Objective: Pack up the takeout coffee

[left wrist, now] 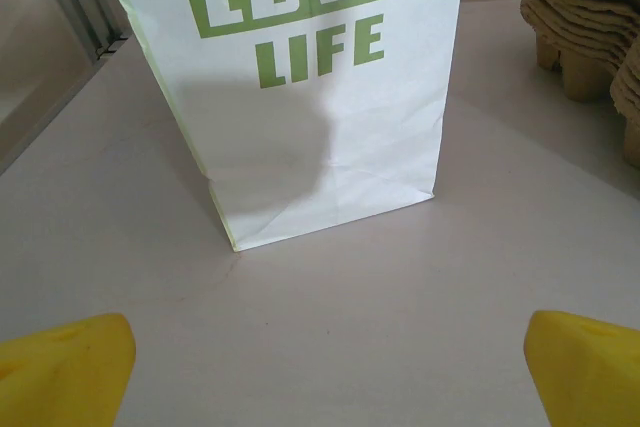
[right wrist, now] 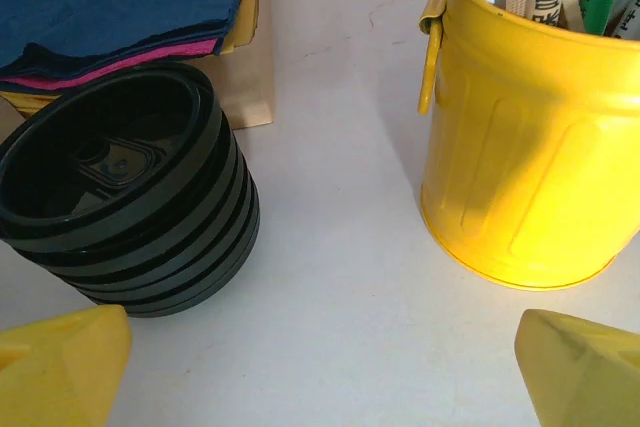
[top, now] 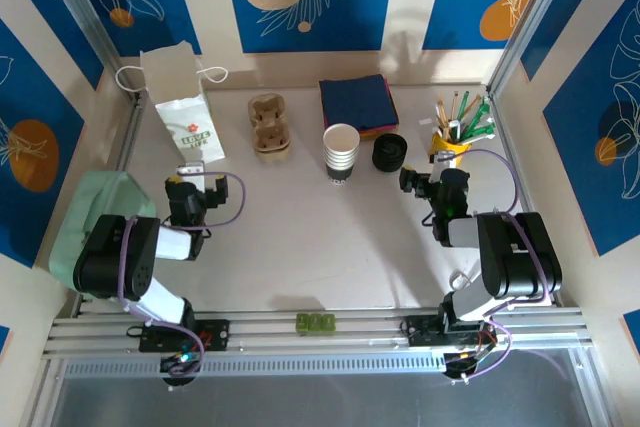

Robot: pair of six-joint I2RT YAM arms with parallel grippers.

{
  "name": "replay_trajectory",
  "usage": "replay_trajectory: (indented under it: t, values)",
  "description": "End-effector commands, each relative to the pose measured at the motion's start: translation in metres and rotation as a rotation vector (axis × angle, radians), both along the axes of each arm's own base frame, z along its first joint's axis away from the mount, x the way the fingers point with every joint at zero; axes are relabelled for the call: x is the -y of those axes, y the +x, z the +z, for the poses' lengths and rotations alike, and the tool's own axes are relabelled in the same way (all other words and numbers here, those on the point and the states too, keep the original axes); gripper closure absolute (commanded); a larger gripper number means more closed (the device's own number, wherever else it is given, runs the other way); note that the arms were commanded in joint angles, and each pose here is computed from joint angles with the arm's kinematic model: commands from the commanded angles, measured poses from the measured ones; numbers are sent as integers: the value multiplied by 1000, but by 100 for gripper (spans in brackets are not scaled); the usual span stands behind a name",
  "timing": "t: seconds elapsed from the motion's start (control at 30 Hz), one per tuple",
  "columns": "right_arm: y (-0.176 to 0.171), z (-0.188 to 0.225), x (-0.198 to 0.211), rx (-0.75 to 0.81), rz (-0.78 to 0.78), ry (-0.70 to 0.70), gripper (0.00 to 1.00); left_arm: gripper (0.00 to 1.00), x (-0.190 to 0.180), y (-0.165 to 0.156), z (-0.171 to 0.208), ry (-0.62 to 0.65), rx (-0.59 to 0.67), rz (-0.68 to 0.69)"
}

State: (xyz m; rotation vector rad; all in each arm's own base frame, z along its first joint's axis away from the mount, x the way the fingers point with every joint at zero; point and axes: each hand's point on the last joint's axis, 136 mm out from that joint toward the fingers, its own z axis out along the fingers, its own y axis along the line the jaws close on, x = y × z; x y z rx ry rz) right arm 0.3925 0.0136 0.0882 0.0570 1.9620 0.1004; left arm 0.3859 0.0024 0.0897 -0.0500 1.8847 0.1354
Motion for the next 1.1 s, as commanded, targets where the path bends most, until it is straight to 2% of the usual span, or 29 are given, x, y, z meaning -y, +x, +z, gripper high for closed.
replay_trajectory:
  t: [0.0, 0.83, 1.07]
  values:
    - [4, 7, 1, 28, -15, 2, 1, 1, 2, 6, 5, 12, 12, -18]
    - [4, 6, 2, 26, -13, 7, 1, 1, 2, 5, 5, 11, 15, -20]
    - [1, 14, -2, 45, -9, -14, 1, 1, 0, -1, 20, 20, 45, -3]
